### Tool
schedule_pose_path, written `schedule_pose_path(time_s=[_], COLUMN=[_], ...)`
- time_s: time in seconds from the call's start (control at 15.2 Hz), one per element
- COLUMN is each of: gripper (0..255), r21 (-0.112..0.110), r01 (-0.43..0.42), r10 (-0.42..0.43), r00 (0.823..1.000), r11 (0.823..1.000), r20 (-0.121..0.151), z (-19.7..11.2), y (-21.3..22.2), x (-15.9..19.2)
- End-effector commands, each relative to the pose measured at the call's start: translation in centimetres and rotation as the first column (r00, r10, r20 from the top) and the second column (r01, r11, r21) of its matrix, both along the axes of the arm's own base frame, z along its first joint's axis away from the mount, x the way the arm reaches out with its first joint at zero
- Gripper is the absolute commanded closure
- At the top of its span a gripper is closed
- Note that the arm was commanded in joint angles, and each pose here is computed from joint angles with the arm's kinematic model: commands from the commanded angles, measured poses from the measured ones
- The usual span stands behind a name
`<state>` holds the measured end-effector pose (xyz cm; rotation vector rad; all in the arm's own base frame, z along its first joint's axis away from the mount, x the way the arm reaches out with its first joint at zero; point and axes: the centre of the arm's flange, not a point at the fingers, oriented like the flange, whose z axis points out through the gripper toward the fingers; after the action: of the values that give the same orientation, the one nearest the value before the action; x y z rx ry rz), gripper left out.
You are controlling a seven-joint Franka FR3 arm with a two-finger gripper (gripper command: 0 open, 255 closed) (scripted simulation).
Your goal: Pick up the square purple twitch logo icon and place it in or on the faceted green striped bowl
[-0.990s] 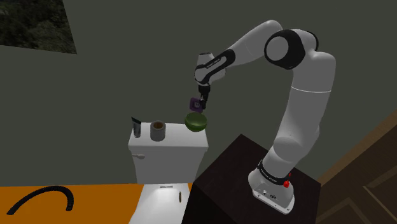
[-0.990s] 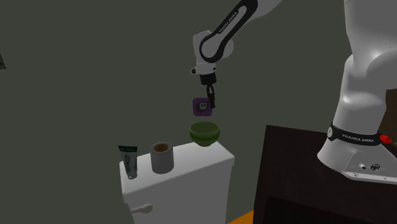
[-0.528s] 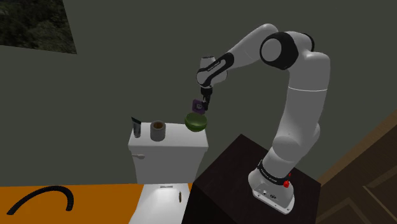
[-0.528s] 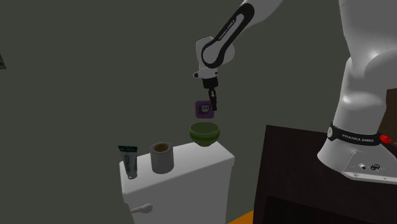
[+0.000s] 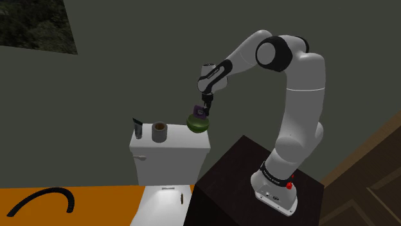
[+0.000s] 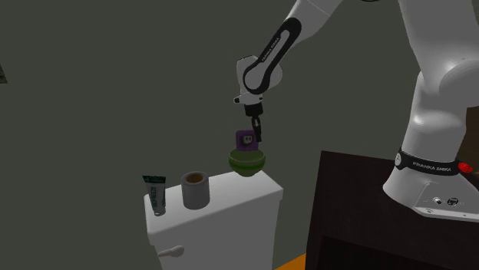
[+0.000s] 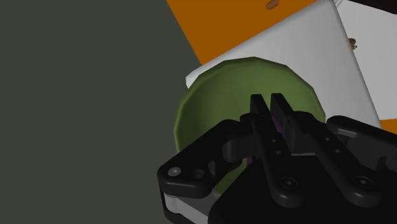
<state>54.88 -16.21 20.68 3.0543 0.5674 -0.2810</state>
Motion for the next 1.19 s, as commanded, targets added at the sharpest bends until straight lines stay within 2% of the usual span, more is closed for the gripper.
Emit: schedule_pose_path(time_s=[0.0,0.53,0.59,0.92,1.12], gripper=[255,255,0,0,0], r21=[0.0,0.0,0.0,0.0,0.0], r01=[0.0,0.0,0.0,0.0,0.0], r10=[0.0,0.0,0.0,0.0,0.0], r00=[1.0,1.0,1.0,1.0,1.0], r11=[1.0,1.0,1.0,1.0,1.0], r20=[0.001,0.001,0.001,0.001,0.001], z=[-1.2,-1.6,-1.6,-1.6,2.2], y=[0.1,0.1,0.1,0.1,0.4], x=[-0.1,-0.1,-0.1,-0.1,0.6])
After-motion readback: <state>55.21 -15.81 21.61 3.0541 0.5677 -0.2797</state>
